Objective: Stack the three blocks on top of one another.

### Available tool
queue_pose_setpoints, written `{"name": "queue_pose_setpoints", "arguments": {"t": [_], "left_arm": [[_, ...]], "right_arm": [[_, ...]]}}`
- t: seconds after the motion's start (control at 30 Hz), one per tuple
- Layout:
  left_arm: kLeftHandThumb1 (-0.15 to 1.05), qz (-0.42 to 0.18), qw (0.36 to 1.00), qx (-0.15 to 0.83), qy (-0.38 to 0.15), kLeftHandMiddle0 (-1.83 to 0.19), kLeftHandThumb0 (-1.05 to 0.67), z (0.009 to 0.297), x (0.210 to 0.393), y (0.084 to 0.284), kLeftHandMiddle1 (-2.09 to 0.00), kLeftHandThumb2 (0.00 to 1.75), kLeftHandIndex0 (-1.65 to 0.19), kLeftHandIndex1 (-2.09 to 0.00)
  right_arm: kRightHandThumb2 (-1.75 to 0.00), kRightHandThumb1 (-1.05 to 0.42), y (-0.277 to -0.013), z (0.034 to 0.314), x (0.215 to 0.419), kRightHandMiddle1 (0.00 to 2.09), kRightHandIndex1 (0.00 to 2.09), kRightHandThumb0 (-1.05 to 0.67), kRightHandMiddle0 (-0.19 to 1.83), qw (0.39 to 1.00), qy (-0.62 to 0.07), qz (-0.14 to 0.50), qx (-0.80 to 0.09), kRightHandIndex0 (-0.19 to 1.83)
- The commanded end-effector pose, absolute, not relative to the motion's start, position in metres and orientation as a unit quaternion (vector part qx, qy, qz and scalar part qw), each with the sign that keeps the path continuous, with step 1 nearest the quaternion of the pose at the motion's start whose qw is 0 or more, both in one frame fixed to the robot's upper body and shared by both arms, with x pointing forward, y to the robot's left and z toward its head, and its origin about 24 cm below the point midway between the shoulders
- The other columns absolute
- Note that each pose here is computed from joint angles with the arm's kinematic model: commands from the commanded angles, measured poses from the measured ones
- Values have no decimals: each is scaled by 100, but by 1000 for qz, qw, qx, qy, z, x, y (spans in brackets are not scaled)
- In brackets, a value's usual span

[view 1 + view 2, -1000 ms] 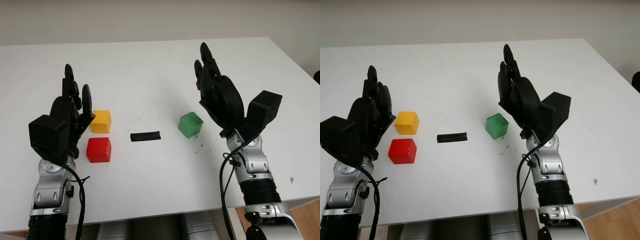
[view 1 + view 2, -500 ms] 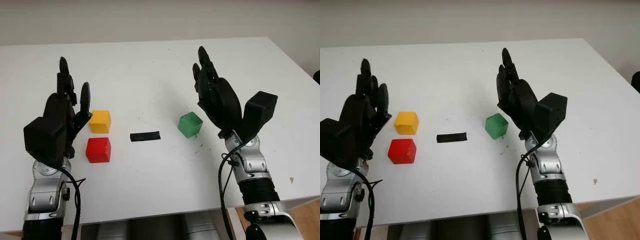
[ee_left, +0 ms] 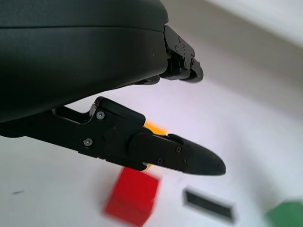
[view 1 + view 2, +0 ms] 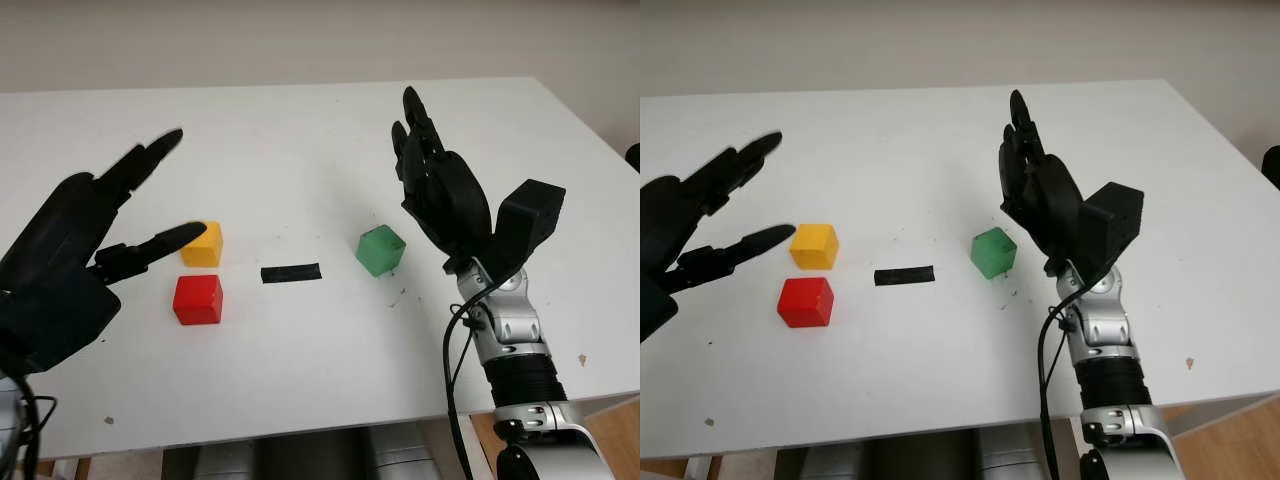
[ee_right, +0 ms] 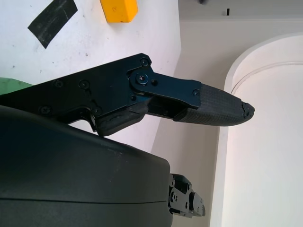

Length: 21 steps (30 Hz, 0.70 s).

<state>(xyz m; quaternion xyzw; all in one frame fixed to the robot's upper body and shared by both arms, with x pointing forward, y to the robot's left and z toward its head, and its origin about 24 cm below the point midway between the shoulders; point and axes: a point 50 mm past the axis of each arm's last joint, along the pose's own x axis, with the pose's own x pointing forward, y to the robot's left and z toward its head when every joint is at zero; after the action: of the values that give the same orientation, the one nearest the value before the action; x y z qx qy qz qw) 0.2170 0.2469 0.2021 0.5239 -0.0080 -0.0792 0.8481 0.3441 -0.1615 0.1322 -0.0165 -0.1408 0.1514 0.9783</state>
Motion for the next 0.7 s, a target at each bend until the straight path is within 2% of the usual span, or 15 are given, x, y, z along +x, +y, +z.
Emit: {"name": "queue_pose_setpoints", "arguments": {"t": [0.0, 0.23, 0.4, 0.67], "left_arm": [[96, -99, 824, 558, 5, -23, -71, 207, 212, 241, -5, 4, -30, -12], [91, -141, 746, 648, 60, -27, -67, 209, 209, 234, -7, 4, -44, -15], [85, -142, 722, 675, 59, -32, -66, 208, 210, 229, -8, 3, -59, -22], [80, -105, 687, 718, 36, -34, -64, 197, 213, 224, -7, 4, -67, -28]], "right_arm": [[-68, -105, -161, 145, 346, 0, 0, -81, -19, 975, -160, 152, -21, -19], [-69, -105, -160, 144, 344, 0, 0, -81, -19, 975, -160, 151, -20, -19], [-69, -105, -159, 143, 344, 0, 0, -80, -19, 976, -160, 147, -17, -19], [-69, -105, -159, 141, 342, 0, 0, -80, -19, 976, -156, 148, -17, -19]]}}
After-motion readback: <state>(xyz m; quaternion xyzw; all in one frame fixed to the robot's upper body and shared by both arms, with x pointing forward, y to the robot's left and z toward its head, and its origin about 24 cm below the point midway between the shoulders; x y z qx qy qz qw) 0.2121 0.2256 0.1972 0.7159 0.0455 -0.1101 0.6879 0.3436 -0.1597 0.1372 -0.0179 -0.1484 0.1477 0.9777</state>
